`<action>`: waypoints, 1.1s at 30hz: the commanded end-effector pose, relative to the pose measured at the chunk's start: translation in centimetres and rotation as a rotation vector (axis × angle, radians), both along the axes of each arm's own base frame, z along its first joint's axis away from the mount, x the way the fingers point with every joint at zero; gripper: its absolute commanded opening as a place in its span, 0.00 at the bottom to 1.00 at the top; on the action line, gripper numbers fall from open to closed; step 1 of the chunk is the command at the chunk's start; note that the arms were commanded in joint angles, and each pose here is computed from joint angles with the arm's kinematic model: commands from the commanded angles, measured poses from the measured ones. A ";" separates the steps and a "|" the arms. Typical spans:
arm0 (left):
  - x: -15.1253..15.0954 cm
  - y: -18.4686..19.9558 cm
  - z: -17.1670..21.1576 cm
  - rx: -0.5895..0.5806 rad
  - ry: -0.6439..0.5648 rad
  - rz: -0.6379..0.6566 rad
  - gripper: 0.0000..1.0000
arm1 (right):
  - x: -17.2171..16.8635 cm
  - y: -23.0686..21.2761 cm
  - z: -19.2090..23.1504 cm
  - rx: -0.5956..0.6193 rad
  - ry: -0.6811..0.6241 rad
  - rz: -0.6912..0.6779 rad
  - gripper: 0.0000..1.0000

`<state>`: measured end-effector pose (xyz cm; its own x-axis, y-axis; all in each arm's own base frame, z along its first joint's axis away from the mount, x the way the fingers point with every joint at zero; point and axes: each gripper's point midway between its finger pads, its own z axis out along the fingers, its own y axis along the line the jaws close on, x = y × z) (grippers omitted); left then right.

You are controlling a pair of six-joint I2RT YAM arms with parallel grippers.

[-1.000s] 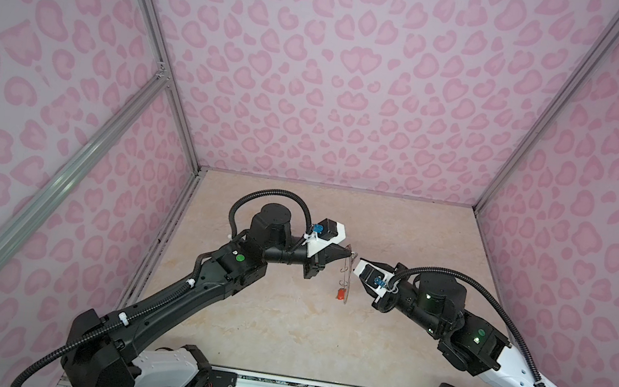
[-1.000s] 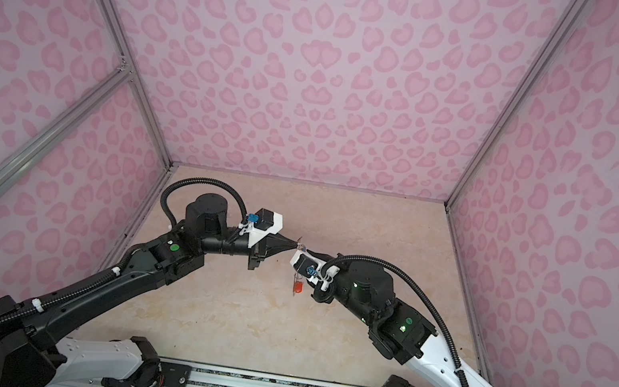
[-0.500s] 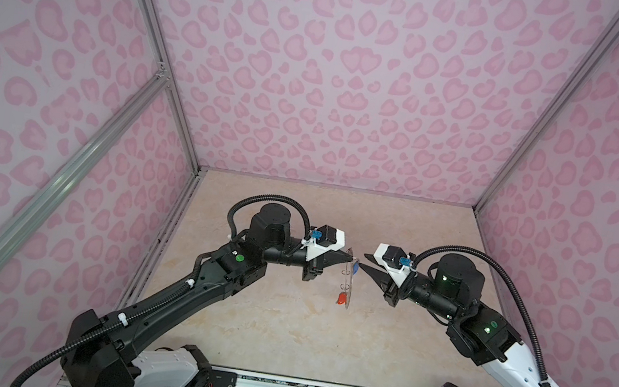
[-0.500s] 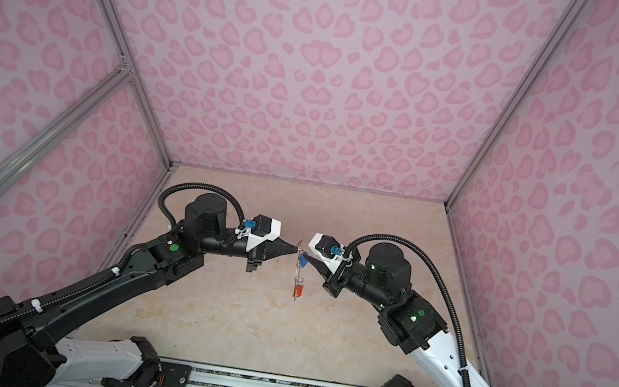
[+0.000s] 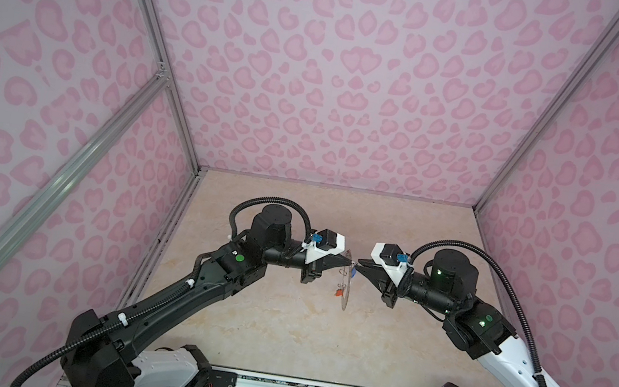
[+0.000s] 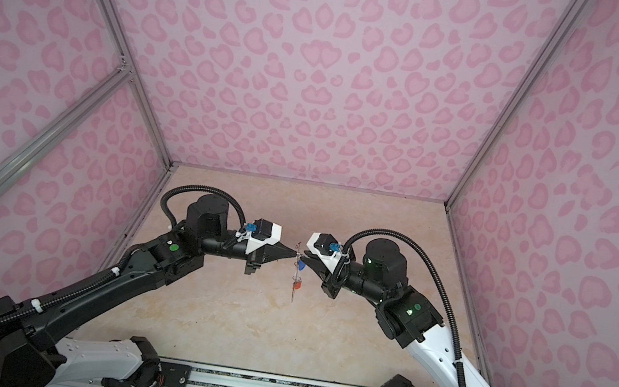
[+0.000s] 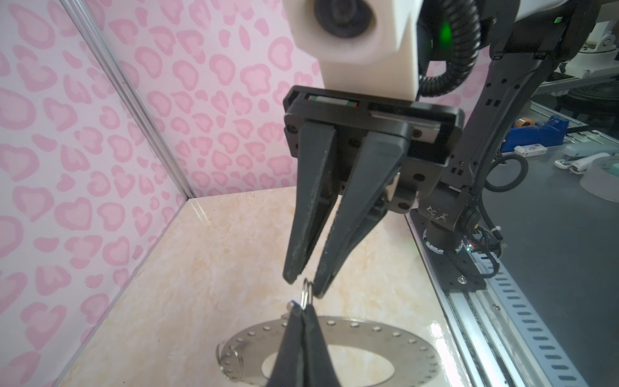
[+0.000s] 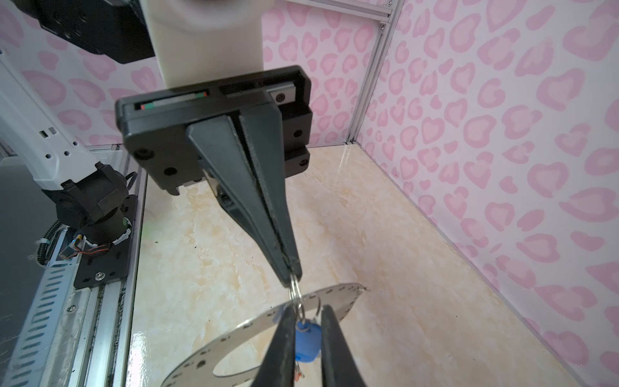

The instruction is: Put the keys on the keyring

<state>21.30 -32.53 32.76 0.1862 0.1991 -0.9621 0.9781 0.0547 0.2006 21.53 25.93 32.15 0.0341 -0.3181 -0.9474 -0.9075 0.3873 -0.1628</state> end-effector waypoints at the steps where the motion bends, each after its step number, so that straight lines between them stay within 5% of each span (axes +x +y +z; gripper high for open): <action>1: -0.4 0.0 1.3 -0.025 -0.039 -0.024 0.03 | -0.1 0.3 0.1 0.008 0.002 0.018 0.14; 14: -0.3 -0.1 0.6 0.003 -0.036 -0.029 0.03 | -0.3 0.6 -0.5 0.006 0.030 0.037 0.00; 20: 0.8 0.8 -0.9 0.125 -0.111 0.043 0.31 | -0.4 0.0 -1.9 -0.078 0.089 0.020 0.00; 33: 0.5 0.6 -2.6 0.342 -0.314 0.087 0.33 | -0.8 -0.6 -4.1 -0.223 0.205 0.030 0.00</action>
